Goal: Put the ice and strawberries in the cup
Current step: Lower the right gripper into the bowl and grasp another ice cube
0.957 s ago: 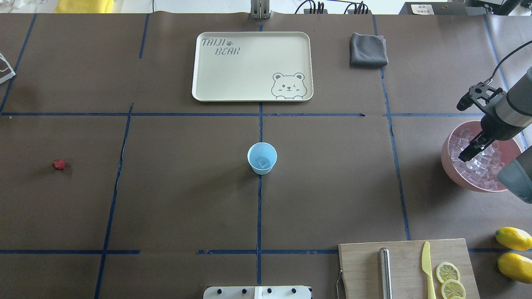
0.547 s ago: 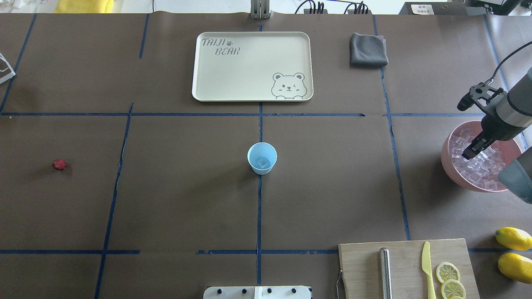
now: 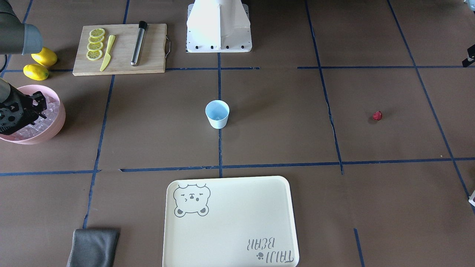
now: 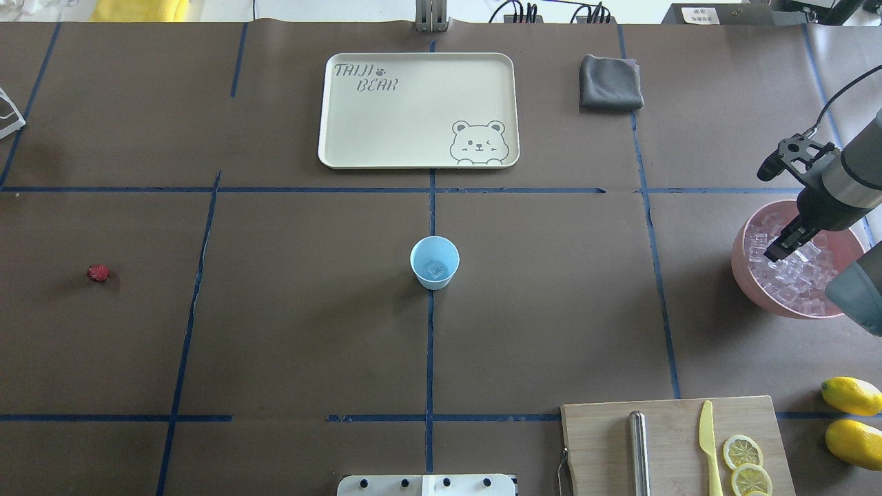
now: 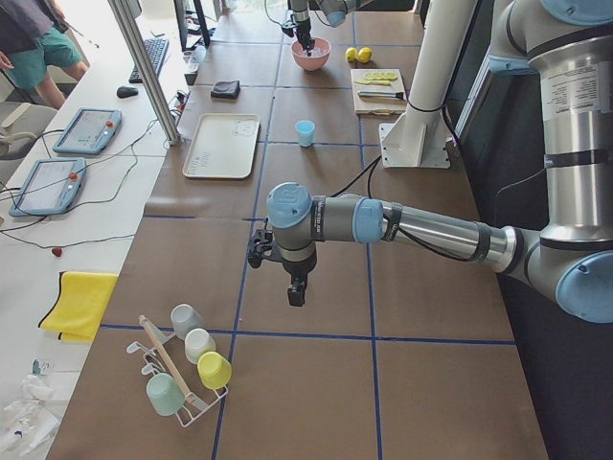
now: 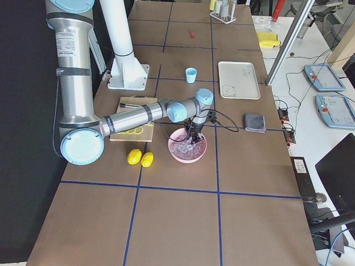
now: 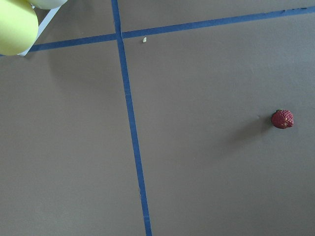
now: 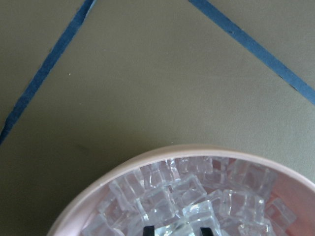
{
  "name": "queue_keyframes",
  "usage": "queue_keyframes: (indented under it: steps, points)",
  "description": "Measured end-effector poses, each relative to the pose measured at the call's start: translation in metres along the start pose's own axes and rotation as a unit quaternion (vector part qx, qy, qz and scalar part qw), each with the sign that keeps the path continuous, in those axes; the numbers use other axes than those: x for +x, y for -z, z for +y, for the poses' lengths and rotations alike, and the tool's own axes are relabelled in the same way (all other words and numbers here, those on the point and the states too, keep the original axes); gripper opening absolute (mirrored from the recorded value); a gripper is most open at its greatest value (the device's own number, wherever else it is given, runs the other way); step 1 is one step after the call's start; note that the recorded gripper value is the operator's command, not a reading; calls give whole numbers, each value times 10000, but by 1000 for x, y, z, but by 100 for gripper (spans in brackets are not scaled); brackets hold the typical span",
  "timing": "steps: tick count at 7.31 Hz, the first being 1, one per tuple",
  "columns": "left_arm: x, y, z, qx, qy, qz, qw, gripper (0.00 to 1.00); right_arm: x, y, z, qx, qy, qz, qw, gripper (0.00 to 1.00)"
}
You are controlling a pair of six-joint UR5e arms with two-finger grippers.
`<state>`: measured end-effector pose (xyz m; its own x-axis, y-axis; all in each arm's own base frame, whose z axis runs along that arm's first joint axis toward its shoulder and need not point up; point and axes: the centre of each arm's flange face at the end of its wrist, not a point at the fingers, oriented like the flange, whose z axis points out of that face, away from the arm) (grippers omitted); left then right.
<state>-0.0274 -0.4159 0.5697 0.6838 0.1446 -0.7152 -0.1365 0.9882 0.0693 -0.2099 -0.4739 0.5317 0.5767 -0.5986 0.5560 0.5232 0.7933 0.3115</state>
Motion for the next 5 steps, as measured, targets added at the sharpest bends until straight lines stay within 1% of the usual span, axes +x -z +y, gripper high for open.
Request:
queue_keyframes:
  steps: [2,3,5]
  points:
    - [1,1,0,7,-7,-1,10000,100,7,20,1,176,-74,55,9998,2]
    - [1,1,-1,8,-9,-1,10000,100,13,38,2,298,-167,100,9994,2]
    - [1,1,-1,9,-9,-1,10000,100,13,97,10,444,-551,194,9973,0]
